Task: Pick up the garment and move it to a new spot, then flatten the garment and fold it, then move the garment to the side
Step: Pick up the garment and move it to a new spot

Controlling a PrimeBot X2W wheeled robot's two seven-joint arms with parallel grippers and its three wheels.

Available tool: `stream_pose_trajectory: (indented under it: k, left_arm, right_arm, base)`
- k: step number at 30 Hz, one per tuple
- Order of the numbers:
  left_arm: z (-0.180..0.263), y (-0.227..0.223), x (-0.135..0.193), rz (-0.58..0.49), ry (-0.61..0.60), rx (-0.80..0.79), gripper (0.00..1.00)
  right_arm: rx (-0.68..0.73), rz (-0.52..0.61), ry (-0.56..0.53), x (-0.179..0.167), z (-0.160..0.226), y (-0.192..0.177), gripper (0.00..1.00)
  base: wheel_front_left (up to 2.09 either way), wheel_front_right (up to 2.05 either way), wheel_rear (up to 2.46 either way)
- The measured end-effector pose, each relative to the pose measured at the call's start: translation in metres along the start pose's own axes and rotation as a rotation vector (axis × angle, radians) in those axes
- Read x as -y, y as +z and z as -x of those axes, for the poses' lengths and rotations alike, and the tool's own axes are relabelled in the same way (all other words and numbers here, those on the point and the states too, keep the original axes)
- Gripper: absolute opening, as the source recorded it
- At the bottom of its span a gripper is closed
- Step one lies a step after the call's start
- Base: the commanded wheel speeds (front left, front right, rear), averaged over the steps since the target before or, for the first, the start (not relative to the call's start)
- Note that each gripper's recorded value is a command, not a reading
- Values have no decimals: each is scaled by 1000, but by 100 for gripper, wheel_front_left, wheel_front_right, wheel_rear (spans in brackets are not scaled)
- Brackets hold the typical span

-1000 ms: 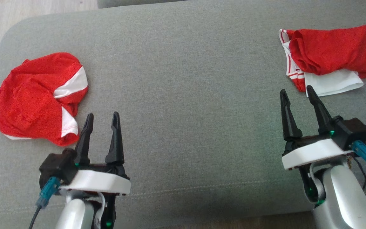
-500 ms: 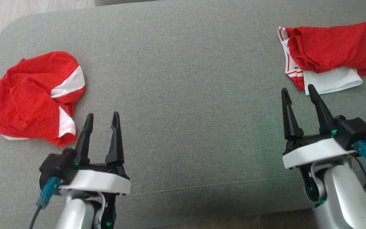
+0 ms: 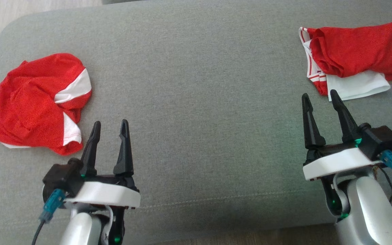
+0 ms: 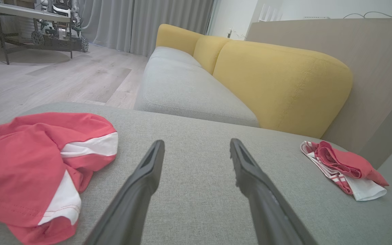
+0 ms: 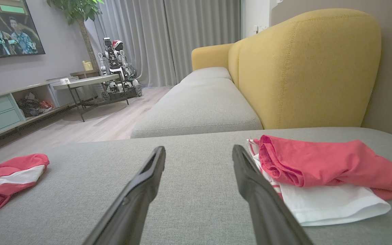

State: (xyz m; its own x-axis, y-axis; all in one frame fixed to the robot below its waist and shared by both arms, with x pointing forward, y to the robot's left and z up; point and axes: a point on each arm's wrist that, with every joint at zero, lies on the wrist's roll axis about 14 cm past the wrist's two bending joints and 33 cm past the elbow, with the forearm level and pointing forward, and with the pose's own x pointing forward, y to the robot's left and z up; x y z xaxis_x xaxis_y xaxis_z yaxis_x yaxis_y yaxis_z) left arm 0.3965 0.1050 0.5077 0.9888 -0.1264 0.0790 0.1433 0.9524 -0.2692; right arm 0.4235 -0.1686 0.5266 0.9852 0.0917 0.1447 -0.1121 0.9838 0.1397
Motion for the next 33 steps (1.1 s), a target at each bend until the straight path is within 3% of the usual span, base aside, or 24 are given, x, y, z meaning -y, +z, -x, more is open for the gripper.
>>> stream_pose_trajectory:
  k: [8, 22, 33]
  left_arm:
    - [6, 5, -8, -6, 26, 11, 100]
    - [54, 53, -87, -53, 318, 133, 100]
    - [95, 62, -120, -65, 470, 151, 100]
  right_arm:
    - [-9, -13, 56, -20, -7, -5, 100]
    - [-102, -51, 419, -142, -20, -43, 100]
    - [-126, -76, 548, -187, -22, -54, 100]
  base:
    - [0, 0, 0]
    - [0, 0, 0]
    - [0, 0, 0]
